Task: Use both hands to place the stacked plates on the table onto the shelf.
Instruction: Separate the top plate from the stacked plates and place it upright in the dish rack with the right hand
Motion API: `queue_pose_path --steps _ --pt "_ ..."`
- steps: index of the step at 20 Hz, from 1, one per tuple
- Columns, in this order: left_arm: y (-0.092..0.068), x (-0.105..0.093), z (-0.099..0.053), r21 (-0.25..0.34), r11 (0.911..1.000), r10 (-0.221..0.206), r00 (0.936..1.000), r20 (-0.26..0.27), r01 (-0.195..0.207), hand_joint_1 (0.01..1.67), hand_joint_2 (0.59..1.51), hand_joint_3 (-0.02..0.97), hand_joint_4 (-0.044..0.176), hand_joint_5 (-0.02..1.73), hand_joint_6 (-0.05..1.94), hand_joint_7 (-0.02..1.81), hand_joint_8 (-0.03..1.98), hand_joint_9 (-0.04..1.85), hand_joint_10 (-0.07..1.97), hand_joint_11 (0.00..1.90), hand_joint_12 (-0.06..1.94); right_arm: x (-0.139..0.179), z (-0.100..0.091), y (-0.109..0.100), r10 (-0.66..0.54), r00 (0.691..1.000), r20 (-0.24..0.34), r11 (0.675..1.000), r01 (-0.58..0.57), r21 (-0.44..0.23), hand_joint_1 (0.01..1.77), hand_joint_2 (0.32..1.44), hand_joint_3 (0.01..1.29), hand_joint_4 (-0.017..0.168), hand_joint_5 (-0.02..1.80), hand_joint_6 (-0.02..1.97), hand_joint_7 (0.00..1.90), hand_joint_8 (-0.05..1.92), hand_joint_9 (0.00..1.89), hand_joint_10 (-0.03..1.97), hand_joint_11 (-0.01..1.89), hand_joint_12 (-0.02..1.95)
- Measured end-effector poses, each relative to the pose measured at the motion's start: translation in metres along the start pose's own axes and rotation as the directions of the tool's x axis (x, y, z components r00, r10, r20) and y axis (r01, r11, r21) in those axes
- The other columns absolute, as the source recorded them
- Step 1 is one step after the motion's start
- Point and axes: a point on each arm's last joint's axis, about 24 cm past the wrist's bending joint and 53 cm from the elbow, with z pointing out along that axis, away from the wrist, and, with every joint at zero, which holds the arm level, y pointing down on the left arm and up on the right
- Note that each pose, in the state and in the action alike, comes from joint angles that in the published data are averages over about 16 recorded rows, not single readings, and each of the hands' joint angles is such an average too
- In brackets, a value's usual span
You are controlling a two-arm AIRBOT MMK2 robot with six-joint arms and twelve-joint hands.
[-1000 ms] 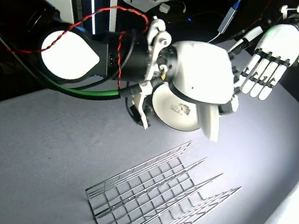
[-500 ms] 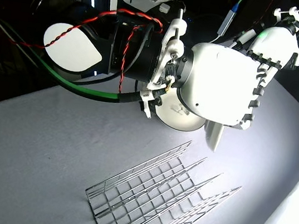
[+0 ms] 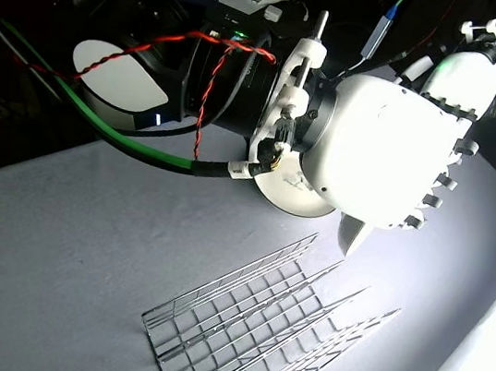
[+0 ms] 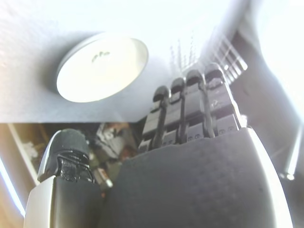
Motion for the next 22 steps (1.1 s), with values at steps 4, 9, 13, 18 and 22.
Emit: queue_pose_path --steps 4,9,13,18,22 --pt "0.01 0.005 -0.003 -0.026 0.9997 -0.002 0.9999 -0.014 0.002 0.01 1.188 0.021 0.0 0.02 0.01 0.02 0.01 0.02 0.01 0.02 -0.01 -0.015 -0.003 -0.005 0.003 1.0 0.029 1.0 -0.003 0.012 1.4 1.01 0.01 -0.002 0.92 1.03 0.97 0.94 0.91 1.21 0.8 1.38" --pt "0.017 0.01 -0.004 -0.046 0.9989 -0.002 0.9997 -0.026 0.001 0.01 1.188 0.02 0.0 0.02 0.01 0.02 0.01 0.02 0.01 0.02 -0.01 -0.038 -0.009 -0.014 -0.013 0.997 0.071 0.999 0.011 0.032 1.4 1.01 0.01 -0.002 0.92 1.02 0.98 0.93 0.92 1.2 0.8 1.38" --pt "0.019 0.008 -0.004 -0.051 0.9987 -0.003 0.9997 -0.023 0.002 0.01 1.188 0.02 0.0 0.02 0.01 0.02 0.01 0.02 0.01 0.02 -0.01 -0.055 -0.015 -0.025 -0.029 0.994 0.101 0.998 0.023 0.056 1.4 1.01 0.01 -0.004 0.92 1.0 0.98 0.92 0.92 1.19 0.81 1.38" --pt "0.02 0.007 -0.004 -0.053 0.9986 -0.004 0.9998 -0.02 0.003 0.01 1.187 0.02 0.0 0.02 0.01 0.02 0.01 0.02 0.01 0.02 -0.01 -0.075 -0.024 -0.042 -0.052 0.989 0.136 0.995 0.04 0.093 1.4 1.01 0.01 -0.006 0.93 0.99 0.99 0.91 0.93 1.19 0.81 1.38" --pt "0.018 0.005 -0.003 -0.05 0.9987 -0.006 0.9998 -0.017 0.005 0.01 1.187 0.02 0.0 0.02 0.01 0.02 0.01 0.01 0.01 0.02 -0.01 -0.087 -0.031 -0.056 -0.074 0.985 0.156 0.991 0.055 0.12 1.4 1.01 0.01 -0.007 0.93 0.98 0.99 0.92 0.93 1.19 0.82 1.38"
